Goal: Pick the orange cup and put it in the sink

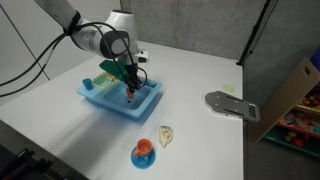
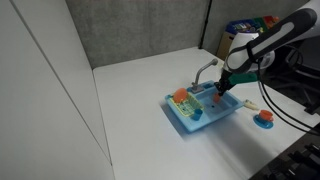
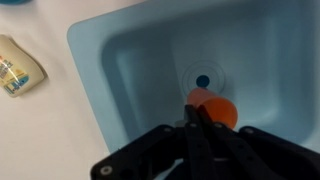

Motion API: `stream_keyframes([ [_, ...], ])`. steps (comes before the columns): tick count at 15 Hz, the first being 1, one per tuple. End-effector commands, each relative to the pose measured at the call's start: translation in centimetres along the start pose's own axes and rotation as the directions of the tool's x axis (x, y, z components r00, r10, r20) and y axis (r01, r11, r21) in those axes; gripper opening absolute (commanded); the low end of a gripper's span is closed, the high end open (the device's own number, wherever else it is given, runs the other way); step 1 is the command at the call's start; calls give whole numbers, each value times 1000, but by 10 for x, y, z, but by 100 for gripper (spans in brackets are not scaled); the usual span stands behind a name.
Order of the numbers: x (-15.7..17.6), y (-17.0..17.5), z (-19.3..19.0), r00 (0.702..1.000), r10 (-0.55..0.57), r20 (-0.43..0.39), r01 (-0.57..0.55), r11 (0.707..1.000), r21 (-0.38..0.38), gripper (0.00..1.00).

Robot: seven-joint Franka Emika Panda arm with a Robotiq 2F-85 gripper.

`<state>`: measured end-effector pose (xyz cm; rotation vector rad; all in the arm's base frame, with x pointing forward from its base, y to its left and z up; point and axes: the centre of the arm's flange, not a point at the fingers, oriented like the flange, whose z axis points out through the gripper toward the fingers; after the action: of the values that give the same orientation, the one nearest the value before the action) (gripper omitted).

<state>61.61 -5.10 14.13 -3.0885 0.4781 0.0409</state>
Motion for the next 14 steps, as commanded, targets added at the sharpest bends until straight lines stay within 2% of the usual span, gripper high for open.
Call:
stream_keyframes([
  [1,14,1,11,1000,-5,1,5,1000,20,3],
  [8,14,-1,26,1000,-14,18,14,1000,24,3],
  [9,15,-1,26,1000,-13,19,13,1000,24,6],
  [10,15,-1,26,1000,-13,19,12,1000,25,31],
  [11,15,0,26,1000,-11,19,11,1000,26,31],
  [12,14,1,24,1000,-11,19,11,1000,26,36],
  [14,12,2,20,1000,-12,15,11,1000,25,51],
])
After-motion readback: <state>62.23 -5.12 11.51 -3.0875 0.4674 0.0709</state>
